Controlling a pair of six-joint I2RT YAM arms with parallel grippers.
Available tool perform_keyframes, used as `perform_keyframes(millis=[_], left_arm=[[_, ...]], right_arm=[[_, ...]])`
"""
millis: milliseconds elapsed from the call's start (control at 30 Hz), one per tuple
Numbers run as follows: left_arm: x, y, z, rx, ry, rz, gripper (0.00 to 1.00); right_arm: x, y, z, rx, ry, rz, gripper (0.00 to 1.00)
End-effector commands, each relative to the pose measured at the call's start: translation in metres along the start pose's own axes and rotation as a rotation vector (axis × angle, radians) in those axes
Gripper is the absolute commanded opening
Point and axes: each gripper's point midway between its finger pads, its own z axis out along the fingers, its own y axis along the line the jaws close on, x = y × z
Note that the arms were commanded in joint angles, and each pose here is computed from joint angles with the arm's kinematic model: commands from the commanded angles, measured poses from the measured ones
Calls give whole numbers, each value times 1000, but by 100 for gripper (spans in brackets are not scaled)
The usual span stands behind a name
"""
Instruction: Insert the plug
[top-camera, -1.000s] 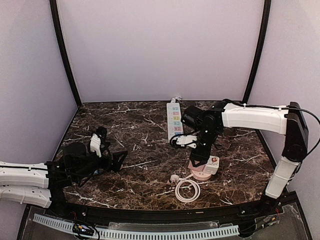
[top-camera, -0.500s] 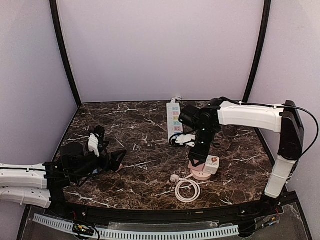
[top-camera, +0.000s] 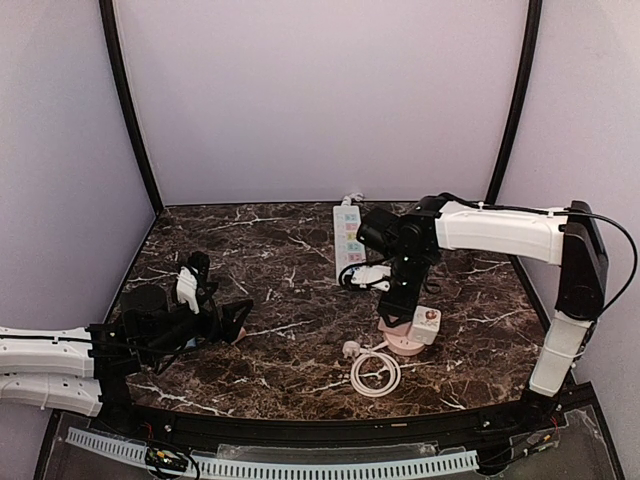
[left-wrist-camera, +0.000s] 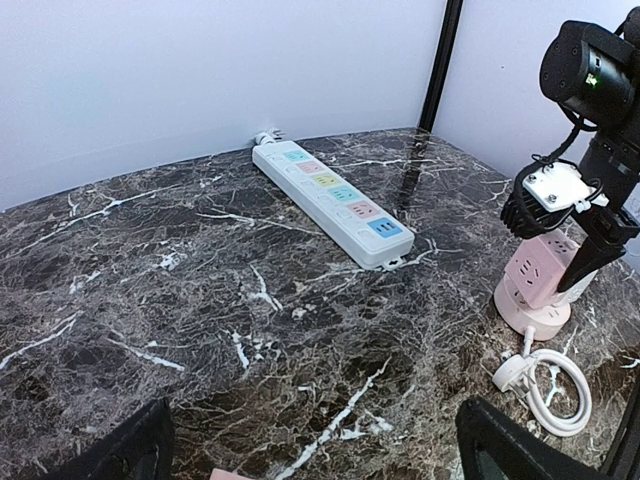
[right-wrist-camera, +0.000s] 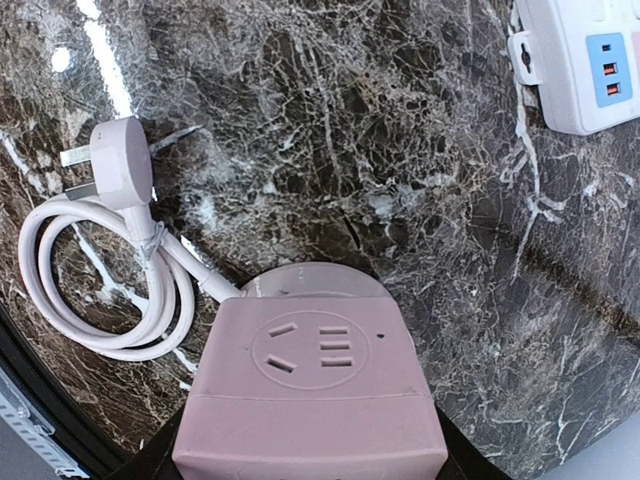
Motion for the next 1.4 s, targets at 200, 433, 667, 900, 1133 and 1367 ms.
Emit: perform_keyframes(millis=[200, 433, 667, 900, 1133, 1367], left_arm=[[9, 2, -1, -1, 15, 16, 99], [9, 2, -1, 1, 14, 16, 99], [8, 2, -2, 0, 13, 17, 99], [8, 3, -2, 0, 10, 15, 99], [8, 3, -3, -1, 10, 16, 99], [8, 3, -2, -1, 12, 17, 99]], right_arm=[[-8, -9, -15, 39, -51, 4, 0], [0, -9, -6, 47, -18, -2, 0], [3, -8, 0, 36, 2, -3, 0], [4, -7, 6, 23, 15, -3, 0], [-3, 2, 0, -32, -25, -1, 0], [0, 5, -2, -42, -28, 13, 0]])
